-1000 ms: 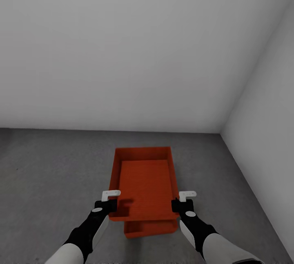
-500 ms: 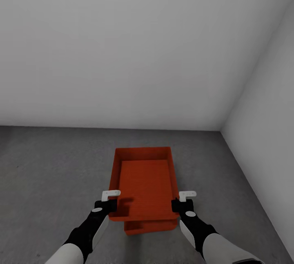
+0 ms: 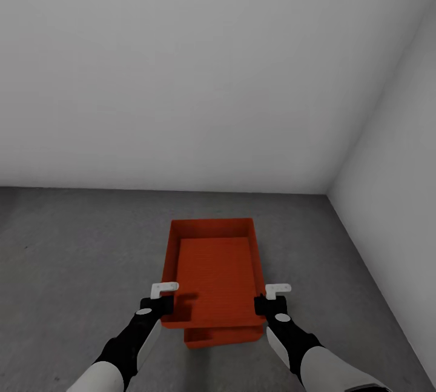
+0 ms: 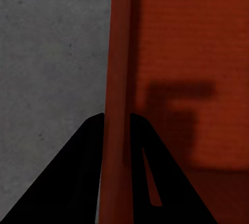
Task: Move the two storage containers from the living room to the garage. In the garage, place one container on the floor and stack the other container on top of it (either order is fine).
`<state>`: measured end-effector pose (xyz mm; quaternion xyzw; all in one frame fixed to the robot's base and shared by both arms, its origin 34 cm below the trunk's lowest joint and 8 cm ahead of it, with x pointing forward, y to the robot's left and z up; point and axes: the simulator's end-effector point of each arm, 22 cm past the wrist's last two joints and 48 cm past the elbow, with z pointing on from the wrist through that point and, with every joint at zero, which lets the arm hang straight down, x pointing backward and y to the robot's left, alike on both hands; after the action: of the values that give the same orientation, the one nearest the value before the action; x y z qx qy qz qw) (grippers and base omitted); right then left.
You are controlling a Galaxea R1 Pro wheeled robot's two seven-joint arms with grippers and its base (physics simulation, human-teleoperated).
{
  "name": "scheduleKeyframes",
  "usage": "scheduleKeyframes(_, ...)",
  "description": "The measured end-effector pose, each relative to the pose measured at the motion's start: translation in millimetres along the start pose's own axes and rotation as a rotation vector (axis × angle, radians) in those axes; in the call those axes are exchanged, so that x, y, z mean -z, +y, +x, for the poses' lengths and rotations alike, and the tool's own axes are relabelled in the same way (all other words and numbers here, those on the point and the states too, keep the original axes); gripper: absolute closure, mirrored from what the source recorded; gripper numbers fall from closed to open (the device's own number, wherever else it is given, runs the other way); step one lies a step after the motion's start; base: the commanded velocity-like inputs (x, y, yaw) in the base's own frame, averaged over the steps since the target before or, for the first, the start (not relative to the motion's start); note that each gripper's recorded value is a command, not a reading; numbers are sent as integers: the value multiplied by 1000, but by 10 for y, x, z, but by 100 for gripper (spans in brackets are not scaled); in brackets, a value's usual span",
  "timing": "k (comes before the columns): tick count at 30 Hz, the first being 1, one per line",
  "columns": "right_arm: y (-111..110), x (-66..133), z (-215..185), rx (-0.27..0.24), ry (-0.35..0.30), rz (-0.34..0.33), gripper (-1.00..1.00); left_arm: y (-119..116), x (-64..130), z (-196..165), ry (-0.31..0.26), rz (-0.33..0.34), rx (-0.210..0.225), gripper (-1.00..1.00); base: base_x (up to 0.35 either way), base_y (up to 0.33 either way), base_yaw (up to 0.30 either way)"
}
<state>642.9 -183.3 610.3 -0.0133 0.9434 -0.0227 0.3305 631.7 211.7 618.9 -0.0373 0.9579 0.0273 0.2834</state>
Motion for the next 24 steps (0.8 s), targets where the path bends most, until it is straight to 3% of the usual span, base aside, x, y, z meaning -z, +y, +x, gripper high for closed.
scheduleKeyframes(10, 1, 0, 9, -4, 1, 0, 100, 1, 0, 3, 1, -1, -1, 100, 0, 0, 7)
scheduleKeyframes(17, 1, 1, 18, -3, 5, 0, 100, 2, 1, 10, 4, -1, -2, 100, 0, 0, 210)
scheduleKeyframes(24, -1, 0, 16, -3, 4, 0, 100, -1, 1, 8, 3, -2, -3, 100, 0, 0, 60)
